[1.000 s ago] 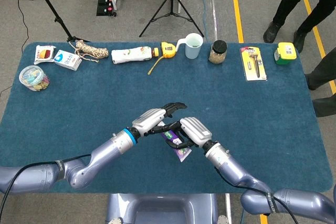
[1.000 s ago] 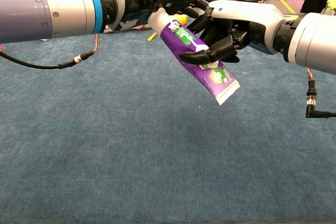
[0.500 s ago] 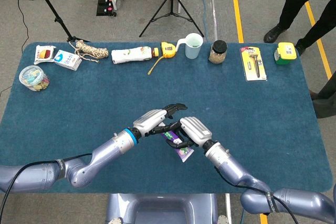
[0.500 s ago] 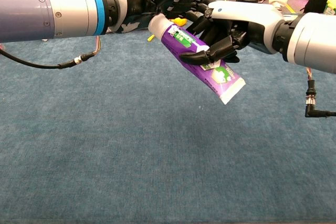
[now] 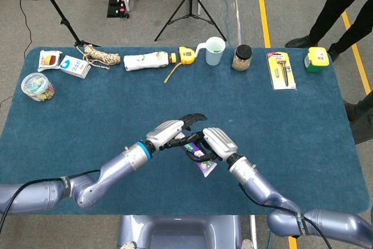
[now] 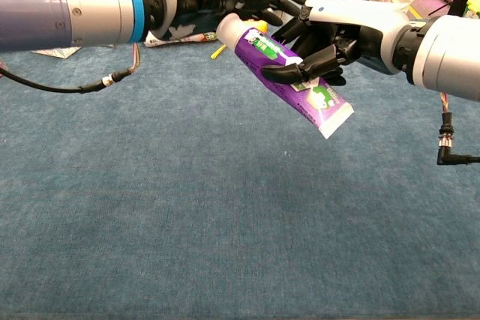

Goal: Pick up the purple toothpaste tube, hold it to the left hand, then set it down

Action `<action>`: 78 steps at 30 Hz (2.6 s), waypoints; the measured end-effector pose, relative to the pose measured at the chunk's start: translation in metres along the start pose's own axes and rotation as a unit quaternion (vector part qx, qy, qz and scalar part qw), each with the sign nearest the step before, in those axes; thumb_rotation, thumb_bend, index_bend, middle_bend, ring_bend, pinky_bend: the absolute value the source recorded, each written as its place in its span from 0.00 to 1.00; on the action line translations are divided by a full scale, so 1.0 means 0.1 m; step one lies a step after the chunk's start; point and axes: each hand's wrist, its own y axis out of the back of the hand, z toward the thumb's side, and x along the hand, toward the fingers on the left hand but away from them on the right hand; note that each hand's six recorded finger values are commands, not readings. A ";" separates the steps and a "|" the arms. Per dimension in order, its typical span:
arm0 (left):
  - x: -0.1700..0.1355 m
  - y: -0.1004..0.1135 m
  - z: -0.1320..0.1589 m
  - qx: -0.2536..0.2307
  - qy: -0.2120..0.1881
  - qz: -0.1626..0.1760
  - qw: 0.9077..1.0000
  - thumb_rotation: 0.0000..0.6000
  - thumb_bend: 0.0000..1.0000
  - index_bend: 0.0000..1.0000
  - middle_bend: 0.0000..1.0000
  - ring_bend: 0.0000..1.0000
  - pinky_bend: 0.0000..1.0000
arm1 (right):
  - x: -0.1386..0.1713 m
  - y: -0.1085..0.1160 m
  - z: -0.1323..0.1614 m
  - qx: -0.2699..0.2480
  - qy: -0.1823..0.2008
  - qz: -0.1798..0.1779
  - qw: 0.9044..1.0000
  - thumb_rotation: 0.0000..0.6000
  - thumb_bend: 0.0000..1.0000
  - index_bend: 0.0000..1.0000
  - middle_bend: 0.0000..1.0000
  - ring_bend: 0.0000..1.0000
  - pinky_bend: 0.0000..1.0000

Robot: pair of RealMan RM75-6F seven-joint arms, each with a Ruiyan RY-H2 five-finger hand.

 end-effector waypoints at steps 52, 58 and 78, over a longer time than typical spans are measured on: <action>-1.13 0.86 -0.60 0.162 0.068 0.118 0.977 0.00 0.14 0.06 0.06 0.00 0.22 | 0.18 0.03 -1.16 0.099 -0.133 0.030 0.986 0.77 0.56 0.38 0.45 0.51 0.40; -1.26 0.91 -0.70 0.171 0.082 0.125 0.974 0.00 0.14 0.06 0.06 0.00 0.22 | 0.18 -0.02 -1.25 0.114 -0.138 0.038 0.983 0.75 0.56 0.17 0.28 0.33 0.29; -1.41 1.00 -0.81 0.183 0.095 0.135 0.969 0.00 0.14 0.09 0.06 0.01 0.22 | 0.24 0.14 -1.25 0.138 -0.145 0.018 0.979 0.63 0.50 0.17 0.29 0.31 0.26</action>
